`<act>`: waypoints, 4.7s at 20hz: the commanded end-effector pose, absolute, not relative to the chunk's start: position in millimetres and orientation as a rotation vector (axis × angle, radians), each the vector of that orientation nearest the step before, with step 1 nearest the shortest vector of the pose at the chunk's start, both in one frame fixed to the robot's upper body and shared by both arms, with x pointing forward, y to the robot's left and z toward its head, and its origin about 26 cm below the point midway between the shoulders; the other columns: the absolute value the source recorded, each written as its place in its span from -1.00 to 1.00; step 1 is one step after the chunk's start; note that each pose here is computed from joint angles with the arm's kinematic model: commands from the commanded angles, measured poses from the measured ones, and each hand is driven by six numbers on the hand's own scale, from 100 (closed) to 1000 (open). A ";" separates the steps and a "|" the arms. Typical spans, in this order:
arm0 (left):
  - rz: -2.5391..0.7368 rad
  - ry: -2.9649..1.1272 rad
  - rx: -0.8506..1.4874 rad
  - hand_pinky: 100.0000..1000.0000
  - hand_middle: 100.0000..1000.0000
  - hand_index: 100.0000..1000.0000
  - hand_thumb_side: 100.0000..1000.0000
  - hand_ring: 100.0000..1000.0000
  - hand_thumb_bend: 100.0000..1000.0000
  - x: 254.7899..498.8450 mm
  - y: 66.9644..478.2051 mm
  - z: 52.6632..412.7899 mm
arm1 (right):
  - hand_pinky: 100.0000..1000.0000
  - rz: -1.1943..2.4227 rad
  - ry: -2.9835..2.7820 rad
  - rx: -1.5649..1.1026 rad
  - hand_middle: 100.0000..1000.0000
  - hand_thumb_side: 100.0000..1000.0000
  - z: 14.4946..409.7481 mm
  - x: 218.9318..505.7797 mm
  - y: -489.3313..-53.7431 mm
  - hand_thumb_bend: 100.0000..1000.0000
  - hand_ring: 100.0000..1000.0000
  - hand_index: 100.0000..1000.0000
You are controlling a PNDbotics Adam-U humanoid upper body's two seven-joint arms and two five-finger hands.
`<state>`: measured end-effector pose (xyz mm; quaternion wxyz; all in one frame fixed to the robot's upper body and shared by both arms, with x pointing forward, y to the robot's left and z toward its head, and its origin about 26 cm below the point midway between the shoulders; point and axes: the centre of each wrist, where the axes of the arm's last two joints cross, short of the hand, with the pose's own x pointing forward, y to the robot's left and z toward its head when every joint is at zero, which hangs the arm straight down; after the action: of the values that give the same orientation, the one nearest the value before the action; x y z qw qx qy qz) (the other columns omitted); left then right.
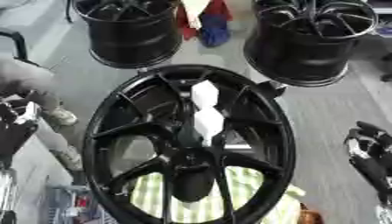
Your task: Pull the pin out of the wheel hub.
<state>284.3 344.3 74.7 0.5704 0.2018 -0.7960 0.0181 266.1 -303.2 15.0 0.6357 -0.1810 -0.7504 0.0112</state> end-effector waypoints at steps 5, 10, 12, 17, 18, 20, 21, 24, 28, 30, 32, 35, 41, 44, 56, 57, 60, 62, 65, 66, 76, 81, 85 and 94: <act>0.019 -1.899 0.488 0.21 0.31 0.55 -0.58 0.17 -0.66 284.5 346.4 85.1 | 0.37 0.028 -1.748 -0.427 0.30 -0.52 25.4 268.6 -305.8 -1.00 0.14 0.57; 0.010 -1.898 0.484 0.21 0.30 0.55 -0.58 0.17 -0.66 284.4 346.0 84.7 | 0.37 0.065 -1.770 -0.457 0.30 -0.54 36.1 270.4 -313.6 -1.00 0.14 0.58; 0.004 -1.897 0.481 0.21 0.30 0.55 -0.58 0.17 -0.66 284.4 345.6 84.4 | 0.38 0.115 -1.794 -0.480 0.30 -0.55 48.8 272.5 -320.7 -1.00 0.15 0.58; -0.019 -1.896 0.465 0.21 0.30 0.56 -0.57 0.17 -0.66 285.1 343.7 83.8 | 0.40 0.371 -1.909 -0.547 0.32 -0.65 114.4 283.2 -335.8 -1.00 0.17 0.61; -0.022 -1.896 0.462 0.21 0.30 0.56 -0.57 0.17 -0.67 285.3 343.4 83.7 | 0.42 0.436 -1.933 -0.554 0.33 -0.68 129.9 284.9 -335.8 -1.00 0.17 0.62; -0.031 -1.898 0.456 0.21 0.30 0.56 -0.57 0.17 -0.66 285.6 342.6 83.9 | 0.42 0.588 -1.983 -0.553 0.34 -0.70 163.6 287.1 -331.9 -1.00 0.18 0.63; -0.037 -1.899 0.453 0.21 0.30 0.56 -0.56 0.17 -0.67 285.8 342.1 84.1 | 0.44 0.670 -2.004 -0.547 0.35 -0.73 180.5 287.3 -328.6 -1.00 0.20 0.65; -0.050 -1.904 0.443 0.21 0.30 0.56 -0.56 0.17 -0.67 286.3 340.8 84.8 | 0.46 0.896 -2.040 -0.516 0.37 -0.77 222.4 287.0 -317.5 -1.00 0.22 0.67; -0.068 -1.908 0.430 0.21 0.30 0.56 -0.56 0.16 -0.67 287.3 338.6 85.5 | 0.48 1.165 -2.037 -0.463 0.41 -0.87 259.0 291.7 -304.4 -1.00 0.27 0.73; -0.078 -1.911 0.421 0.21 0.30 0.57 -0.56 0.16 -0.67 288.0 336.9 85.8 | 0.49 1.280 -2.024 -0.425 0.42 -0.89 271.5 293.8 -295.8 -1.00 0.28 0.75; -0.092 -1.915 0.413 0.20 0.30 0.57 -0.56 0.16 -0.68 288.8 335.6 86.8 | 0.50 1.381 -2.009 -0.379 0.44 -0.88 280.7 295.5 -286.7 -1.00 0.30 0.77; -0.110 -1.921 0.403 0.20 0.29 0.57 -0.55 0.16 -0.68 289.8 333.9 88.3 | 0.52 1.497 -1.980 -0.319 0.47 -0.81 288.5 297.2 -274.7 -1.00 0.33 0.78; -0.140 -1.931 0.391 0.20 0.29 0.57 -0.55 0.16 -0.68 291.2 331.7 91.0 | 0.53 1.651 -1.894 -0.244 0.52 -0.62 292.8 299.4 -254.5 -0.96 0.38 0.81; -0.151 -1.935 0.388 0.20 0.29 0.58 -0.55 0.16 -0.69 291.6 331.2 92.4 | 0.53 1.709 -1.857 -0.218 0.58 -0.58 294.2 300.1 -244.6 -0.85 0.41 0.84; -0.175 -1.945 0.376 0.20 0.29 0.58 -0.54 0.16 -0.68 292.2 330.0 94.5 | 0.60 1.906 -1.777 -0.103 0.75 -0.63 295.1 306.5 -209.0 -0.70 0.62 0.88; -0.176 -1.945 0.374 0.20 0.29 0.58 -0.54 0.16 -0.68 292.3 329.7 94.4 | 0.60 1.914 -1.769 -0.101 0.75 -0.64 294.0 308.0 -207.4 -0.70 0.63 0.88; -0.182 -1.945 0.369 0.20 0.29 0.58 -0.53 0.16 -0.68 292.7 328.9 94.3 | 0.61 1.932 -1.743 -0.092 0.77 -0.63 288.7 314.1 -203.3 -0.70 0.64 0.89; -0.185 -1.945 0.367 0.20 0.29 0.58 -0.53 0.16 -0.68 292.8 328.5 94.1 | 0.61 1.942 -1.731 -0.084 0.77 -0.62 285.2 317.9 -200.4 -0.69 0.65 0.89; -0.187 -1.945 0.363 0.20 0.29 0.58 -0.53 0.16 -0.68 293.2 327.9 94.0 | 0.61 1.949 -1.711 -0.075 0.76 -0.59 279.0 324.5 -196.8 -0.69 0.64 0.89; -0.189 -1.946 0.362 0.20 0.29 0.58 -0.53 0.16 -0.68 293.3 327.7 94.0 | 0.61 1.951 -1.706 -0.071 0.75 -0.59 277.0 326.5 -195.9 -0.69 0.64 0.89; -0.195 -1.948 0.353 0.20 0.30 0.58 -0.53 0.16 -0.69 293.8 326.4 93.9 | 0.60 1.942 -1.670 -0.060 0.73 -0.55 261.4 344.9 -190.5 -0.71 0.62 0.88; -0.197 -1.949 0.351 0.20 0.30 0.58 -0.53 0.16 -0.69 294.1 326.2 94.4 | 0.60 1.939 -1.658 -0.055 0.72 -0.54 255.7 350.9 -188.7 -0.71 0.62 0.87; -0.199 -1.952 0.348 0.20 0.30 0.58 -0.53 0.17 -0.69 294.4 325.8 94.9 | 0.60 1.944 -1.644 -0.052 0.70 -0.54 251.4 354.8 -186.6 -0.71 0.60 0.86; -0.203 -1.954 0.344 0.20 0.30 0.58 -0.52 0.17 -0.70 294.9 325.3 95.4 | 0.59 1.950 -1.600 -0.059 0.63 -0.52 238.7 363.2 -187.1 -0.71 0.56 0.84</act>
<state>293.0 325.0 83.2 0.5593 0.1425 -0.8132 -0.0740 361.6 -184.7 232.0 0.3096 -0.0091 -0.6030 0.7351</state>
